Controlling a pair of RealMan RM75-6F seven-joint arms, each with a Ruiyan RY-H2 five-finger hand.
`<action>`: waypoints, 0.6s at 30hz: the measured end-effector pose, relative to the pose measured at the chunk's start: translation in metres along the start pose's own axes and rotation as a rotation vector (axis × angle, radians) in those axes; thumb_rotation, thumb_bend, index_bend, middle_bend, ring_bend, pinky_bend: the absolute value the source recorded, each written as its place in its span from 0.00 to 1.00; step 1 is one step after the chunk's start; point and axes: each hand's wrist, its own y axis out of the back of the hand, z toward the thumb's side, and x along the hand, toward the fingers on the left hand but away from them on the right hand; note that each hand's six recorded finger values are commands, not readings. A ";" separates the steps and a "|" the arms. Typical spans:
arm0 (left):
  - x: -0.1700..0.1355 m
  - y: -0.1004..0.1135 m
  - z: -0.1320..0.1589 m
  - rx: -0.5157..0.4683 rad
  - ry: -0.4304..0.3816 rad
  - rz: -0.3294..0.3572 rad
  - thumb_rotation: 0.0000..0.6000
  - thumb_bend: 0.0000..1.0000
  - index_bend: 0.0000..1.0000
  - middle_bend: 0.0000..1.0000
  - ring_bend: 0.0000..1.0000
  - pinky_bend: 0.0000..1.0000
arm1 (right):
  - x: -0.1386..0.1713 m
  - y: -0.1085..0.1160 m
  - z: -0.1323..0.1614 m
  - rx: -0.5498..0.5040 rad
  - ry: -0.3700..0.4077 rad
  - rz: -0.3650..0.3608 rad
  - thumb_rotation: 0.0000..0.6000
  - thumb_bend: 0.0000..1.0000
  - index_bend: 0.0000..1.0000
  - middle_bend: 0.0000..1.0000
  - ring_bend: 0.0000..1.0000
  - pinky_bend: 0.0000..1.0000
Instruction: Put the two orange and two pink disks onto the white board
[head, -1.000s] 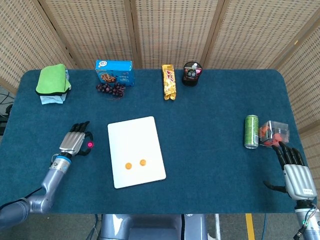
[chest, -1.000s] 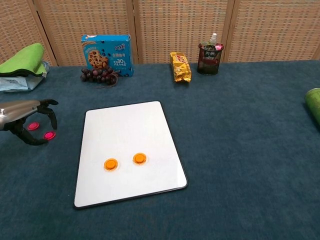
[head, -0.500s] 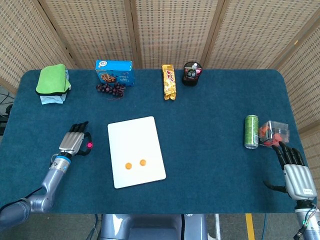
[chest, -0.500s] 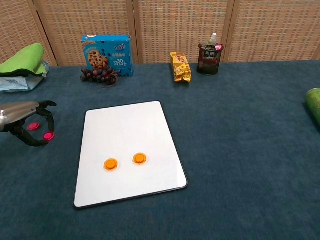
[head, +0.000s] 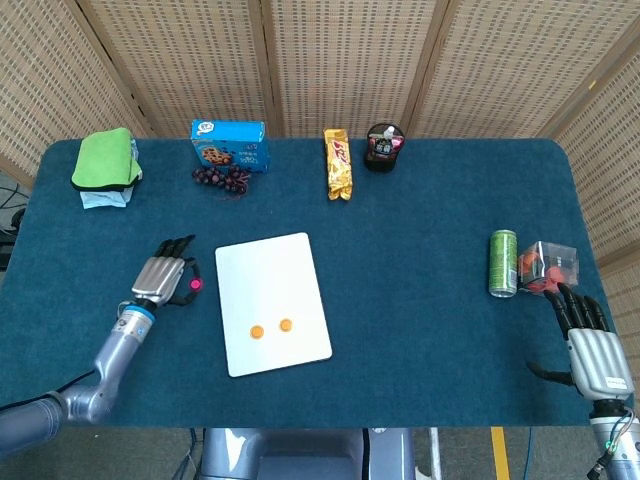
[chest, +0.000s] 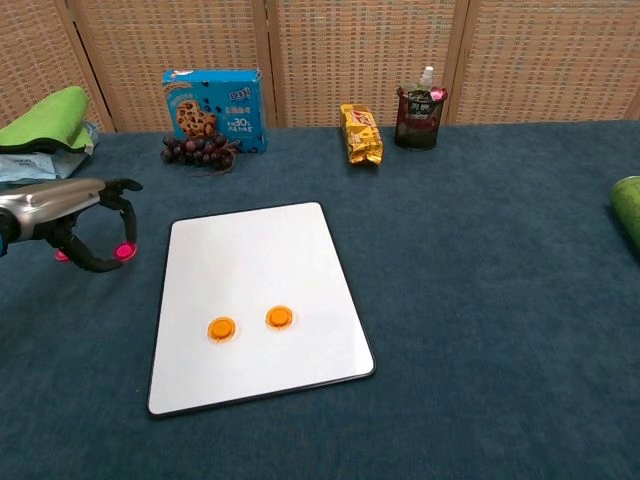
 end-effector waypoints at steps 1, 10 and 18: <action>0.001 0.002 0.006 0.002 -0.009 0.000 1.00 0.33 0.57 0.00 0.00 0.00 | 0.000 0.000 0.000 0.000 0.000 0.000 1.00 0.03 0.00 0.00 0.00 0.00; 0.016 0.002 0.056 0.003 -0.028 -0.044 1.00 0.33 0.57 0.00 0.00 0.00 | 0.000 0.000 -0.001 -0.008 -0.001 0.004 1.00 0.03 0.00 0.00 0.00 0.00; 0.032 0.001 0.098 0.005 -0.052 -0.058 1.00 0.33 0.57 0.00 0.00 0.00 | -0.001 0.000 -0.001 -0.010 -0.003 0.007 1.00 0.03 0.00 0.00 0.00 0.00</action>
